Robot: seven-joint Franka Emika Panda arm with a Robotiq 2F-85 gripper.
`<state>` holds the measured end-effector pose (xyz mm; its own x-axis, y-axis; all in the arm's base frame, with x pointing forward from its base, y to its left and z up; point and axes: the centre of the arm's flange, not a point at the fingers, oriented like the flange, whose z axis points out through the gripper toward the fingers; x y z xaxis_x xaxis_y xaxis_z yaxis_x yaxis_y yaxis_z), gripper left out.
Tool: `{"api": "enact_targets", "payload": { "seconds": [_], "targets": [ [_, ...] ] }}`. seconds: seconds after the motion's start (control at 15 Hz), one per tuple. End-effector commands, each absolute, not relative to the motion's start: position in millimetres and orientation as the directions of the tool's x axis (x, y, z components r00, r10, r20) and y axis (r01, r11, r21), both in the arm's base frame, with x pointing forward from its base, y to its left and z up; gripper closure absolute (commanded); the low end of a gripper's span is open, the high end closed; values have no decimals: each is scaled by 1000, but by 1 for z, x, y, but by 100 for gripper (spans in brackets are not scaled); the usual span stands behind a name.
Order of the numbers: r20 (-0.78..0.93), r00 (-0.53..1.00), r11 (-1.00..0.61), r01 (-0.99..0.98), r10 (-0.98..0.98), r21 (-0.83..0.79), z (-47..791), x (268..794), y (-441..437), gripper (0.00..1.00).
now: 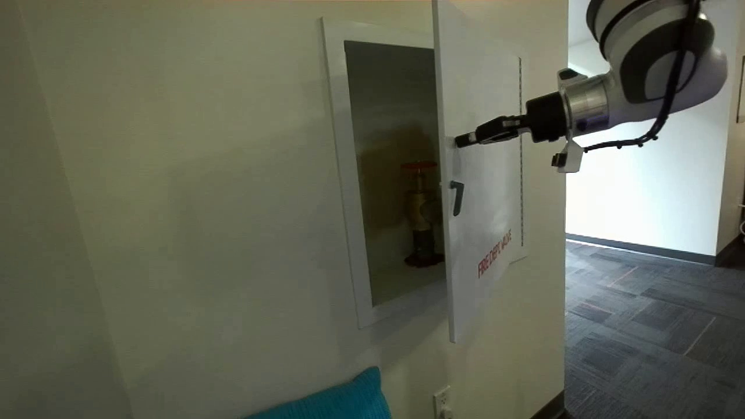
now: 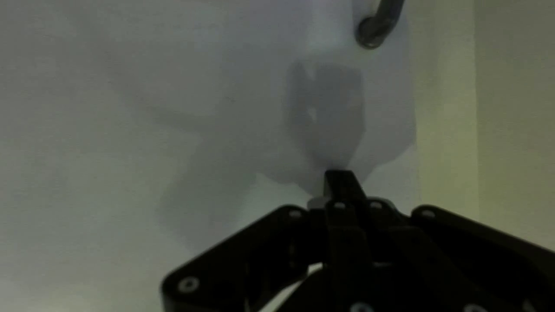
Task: Close the door
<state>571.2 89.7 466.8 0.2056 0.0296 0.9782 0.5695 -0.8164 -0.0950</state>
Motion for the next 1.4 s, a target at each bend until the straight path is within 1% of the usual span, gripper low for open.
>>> {"api": "enact_targets", "payload": {
  "seconds": [0.0,0.27,0.6,0.93,1.33],
  "targets": [
    [982,161,-855,518,97,0,466,630,114,100],
    [975,163,-871,489,150,52,459,675,131,100],
    [967,188,-892,445,173,73,454,720,146,100],
    [961,209,-915,393,182,88,449,737,155,100],
    [955,253,-937,343,157,63,448,744,161,100]
  ]
}}
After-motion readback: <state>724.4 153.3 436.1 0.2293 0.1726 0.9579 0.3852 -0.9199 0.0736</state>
